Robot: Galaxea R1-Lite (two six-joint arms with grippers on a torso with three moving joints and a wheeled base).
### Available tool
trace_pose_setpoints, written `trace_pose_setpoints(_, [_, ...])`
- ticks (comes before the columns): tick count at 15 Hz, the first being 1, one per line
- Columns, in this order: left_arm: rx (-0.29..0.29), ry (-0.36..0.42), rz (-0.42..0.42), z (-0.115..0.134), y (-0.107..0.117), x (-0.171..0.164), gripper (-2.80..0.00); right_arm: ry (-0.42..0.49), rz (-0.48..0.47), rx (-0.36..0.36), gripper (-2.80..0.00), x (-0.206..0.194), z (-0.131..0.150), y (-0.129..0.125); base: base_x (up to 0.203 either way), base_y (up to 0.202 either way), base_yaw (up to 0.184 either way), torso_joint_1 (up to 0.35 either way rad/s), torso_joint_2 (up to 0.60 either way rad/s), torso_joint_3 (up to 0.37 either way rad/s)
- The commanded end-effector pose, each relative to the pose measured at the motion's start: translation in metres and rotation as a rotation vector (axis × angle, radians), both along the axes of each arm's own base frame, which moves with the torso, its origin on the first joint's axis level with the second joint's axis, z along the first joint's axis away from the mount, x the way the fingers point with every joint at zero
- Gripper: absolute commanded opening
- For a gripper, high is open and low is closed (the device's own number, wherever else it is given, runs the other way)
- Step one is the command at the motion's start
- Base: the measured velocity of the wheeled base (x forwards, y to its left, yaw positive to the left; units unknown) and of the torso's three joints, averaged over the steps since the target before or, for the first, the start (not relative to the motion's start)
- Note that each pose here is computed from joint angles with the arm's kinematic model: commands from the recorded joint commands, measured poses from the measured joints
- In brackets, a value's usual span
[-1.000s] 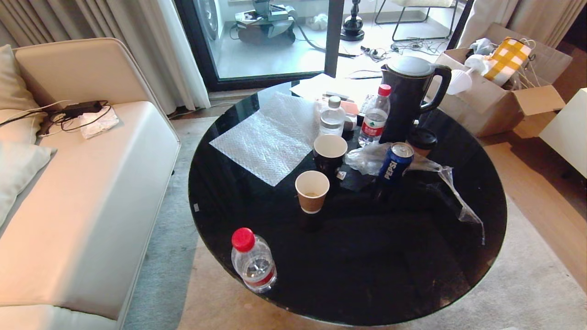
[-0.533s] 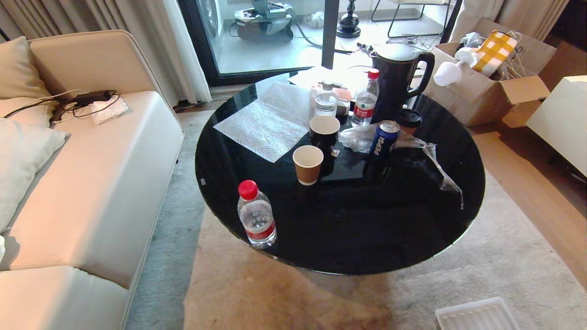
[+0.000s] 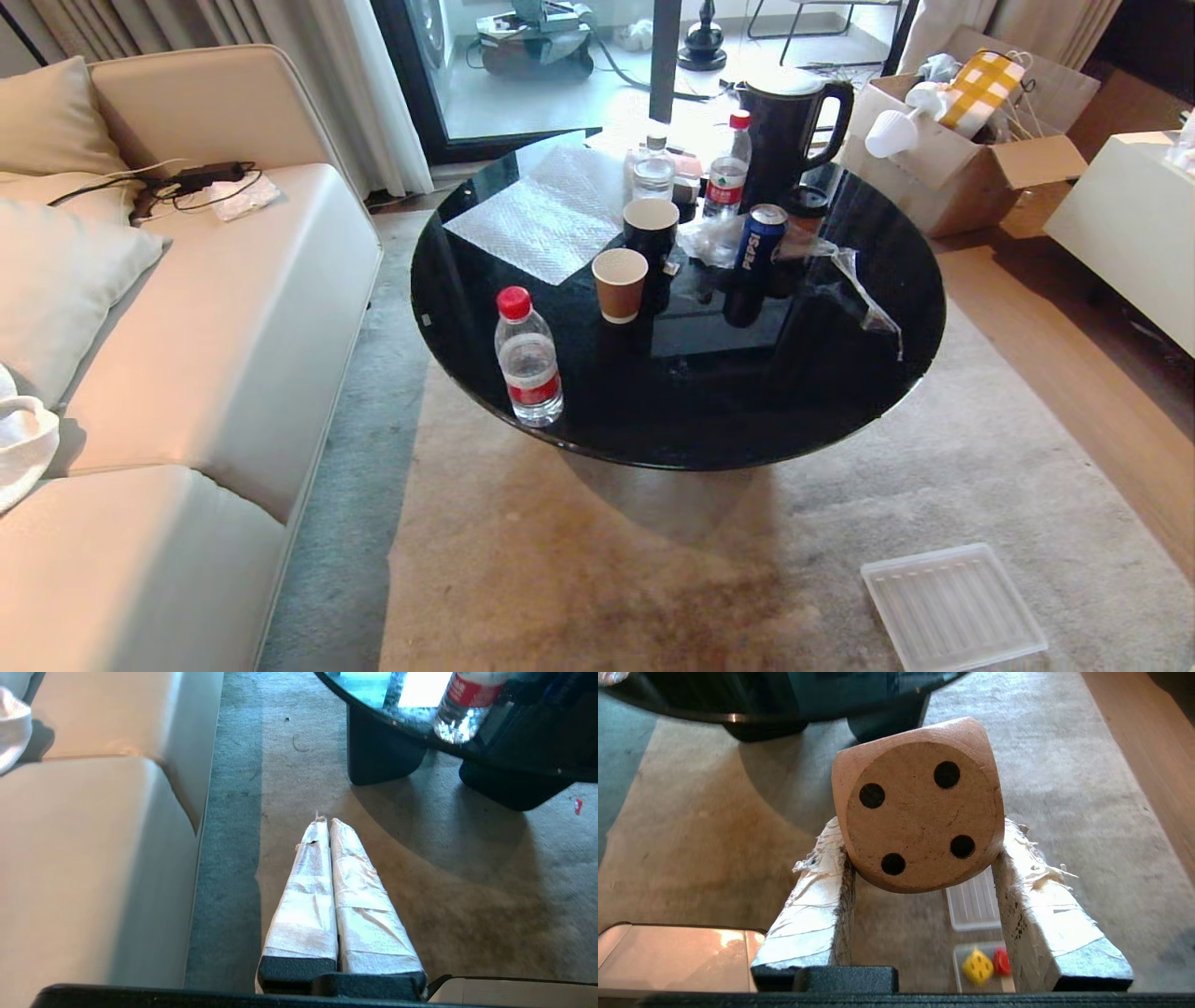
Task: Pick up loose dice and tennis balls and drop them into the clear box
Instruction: Put the toys in the box
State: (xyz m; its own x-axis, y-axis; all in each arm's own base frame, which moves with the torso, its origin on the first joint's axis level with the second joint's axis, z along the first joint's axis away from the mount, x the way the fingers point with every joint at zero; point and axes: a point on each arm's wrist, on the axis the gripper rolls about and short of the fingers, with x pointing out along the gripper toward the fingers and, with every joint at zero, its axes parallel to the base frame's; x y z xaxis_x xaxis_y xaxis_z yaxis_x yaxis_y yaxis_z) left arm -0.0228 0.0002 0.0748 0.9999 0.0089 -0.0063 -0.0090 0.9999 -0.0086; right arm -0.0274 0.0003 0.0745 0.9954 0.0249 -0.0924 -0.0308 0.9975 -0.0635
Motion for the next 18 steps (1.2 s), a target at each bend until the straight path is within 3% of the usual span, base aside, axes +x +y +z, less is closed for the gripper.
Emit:
trace_pose_setpoints(1, [-0.001,0.0,0.0,0.0,0.0,0.0,-2.8,0.001,0.001,-0.002,-2.8,0.0,0.0,0.0,-0.189,0.0,-0.006,0.004,0.0,0.003])
trace_pose_setpoints(5, [-0.001,0.0,0.0,0.0,0.0,0.0,-2.8,0.001,0.001,-0.002,-2.8,0.0,0.0,0.0,-0.171,0.0,-0.001,0.0,0.0,0.003])
trace_pose_setpoints(18, [-0.001,0.0,0.0,0.0,0.0,0.0,-2.8,0.001,0.002,-0.005,-2.8,-0.0001,0.0002,0.0,0.0,0.0,0.0,0.0,0.0,0.0])
